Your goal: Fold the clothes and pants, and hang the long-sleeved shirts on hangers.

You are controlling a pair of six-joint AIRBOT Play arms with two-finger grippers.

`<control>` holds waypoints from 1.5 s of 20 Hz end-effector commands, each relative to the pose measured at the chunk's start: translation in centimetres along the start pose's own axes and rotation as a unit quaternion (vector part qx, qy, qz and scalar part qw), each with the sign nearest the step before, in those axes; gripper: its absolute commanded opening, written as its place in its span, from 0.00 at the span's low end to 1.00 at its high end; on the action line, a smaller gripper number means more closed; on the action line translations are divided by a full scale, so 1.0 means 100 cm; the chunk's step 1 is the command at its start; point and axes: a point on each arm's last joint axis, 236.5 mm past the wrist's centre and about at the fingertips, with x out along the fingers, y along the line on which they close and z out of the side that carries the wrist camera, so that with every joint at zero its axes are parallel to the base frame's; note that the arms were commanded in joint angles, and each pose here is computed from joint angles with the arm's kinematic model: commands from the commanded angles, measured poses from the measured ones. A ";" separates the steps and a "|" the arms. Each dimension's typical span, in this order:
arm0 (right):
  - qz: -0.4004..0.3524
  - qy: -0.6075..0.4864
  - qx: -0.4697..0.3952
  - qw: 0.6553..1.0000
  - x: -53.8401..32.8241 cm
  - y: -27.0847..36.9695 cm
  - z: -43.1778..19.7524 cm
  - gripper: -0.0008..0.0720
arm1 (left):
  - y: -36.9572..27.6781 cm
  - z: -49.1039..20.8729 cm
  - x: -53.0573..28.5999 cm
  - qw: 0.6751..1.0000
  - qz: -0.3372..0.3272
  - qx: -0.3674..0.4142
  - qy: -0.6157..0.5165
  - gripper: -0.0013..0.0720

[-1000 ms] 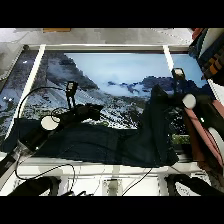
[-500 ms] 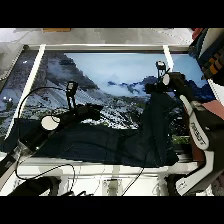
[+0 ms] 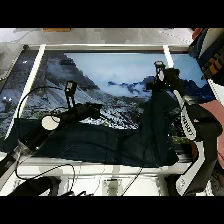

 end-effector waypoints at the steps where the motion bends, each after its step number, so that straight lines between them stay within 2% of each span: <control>1: 0.013 -0.061 -0.054 0.997 -0.055 0.015 0.046 0.03 | 0.018 0.015 -0.005 0.999 0.029 0.004 -0.026 0.05; 2: 0.027 -0.091 -0.079 0.992 -0.081 0.030 0.062 0.03 | 0.026 0.021 -0.010 0.999 0.038 0.000 -0.034 0.05; 5: 0.132 -0.213 -0.069 0.966 -0.164 0.096 0.104 0.03 | 0.060 0.057 -0.042 0.993 0.079 -0.010 -0.087 0.05; 8: 0.239 -0.258 -0.089 0.932 -0.230 0.175 0.101 0.03 | 0.098 0.099 -0.098 0.977 0.137 -0.017 -0.160 0.05; 12: 0.383 -0.250 -0.158 0.875 -0.291 0.293 0.051 0.03 | 0.145 0.140 -0.188 0.940 0.229 -0.019 -0.252 0.05; 15: 0.427 -0.240 -0.223 0.843 -0.320 0.358 0.004 0.03 | 0.180 0.143 -0.242 0.911 0.320 0.023 -0.259 0.05; 17: 0.443 -0.221 -0.269 0.826 -0.330 0.391 -0.034 0.03 | 0.205 0.129 -0.263 0.903 0.361 0.023 -0.234 0.05; 21: 0.483 -0.171 -0.314 0.799 -0.349 0.424 -0.091 0.03 | 0.241 0.103 -0.292 0.892 0.401 -0.019 -0.207 0.05; 23: 0.547 -0.123 -0.308 0.768 -0.375 0.434 -0.120 0.03 | 0.254 0.094 -0.300 0.889 0.411 -0.035 -0.198 0.05; 25: 0.577 -0.131 -0.333 0.734 -0.390 0.435 -0.128 0.03 | 0.262 0.082 -0.293 0.896 0.404 -0.051 -0.179 0.05; 26: 0.556 -0.154 -0.347 0.740 -0.379 0.432 -0.117 0.03 | 0.264 0.074 -0.283 0.904 0.391 -0.061 -0.163 0.05; 30: 0.410 -0.205 -0.319 0.829 -0.261 0.401 -0.055 0.03 | 0.253 0.004 -0.207 0.954 0.265 -0.137 -0.023 0.05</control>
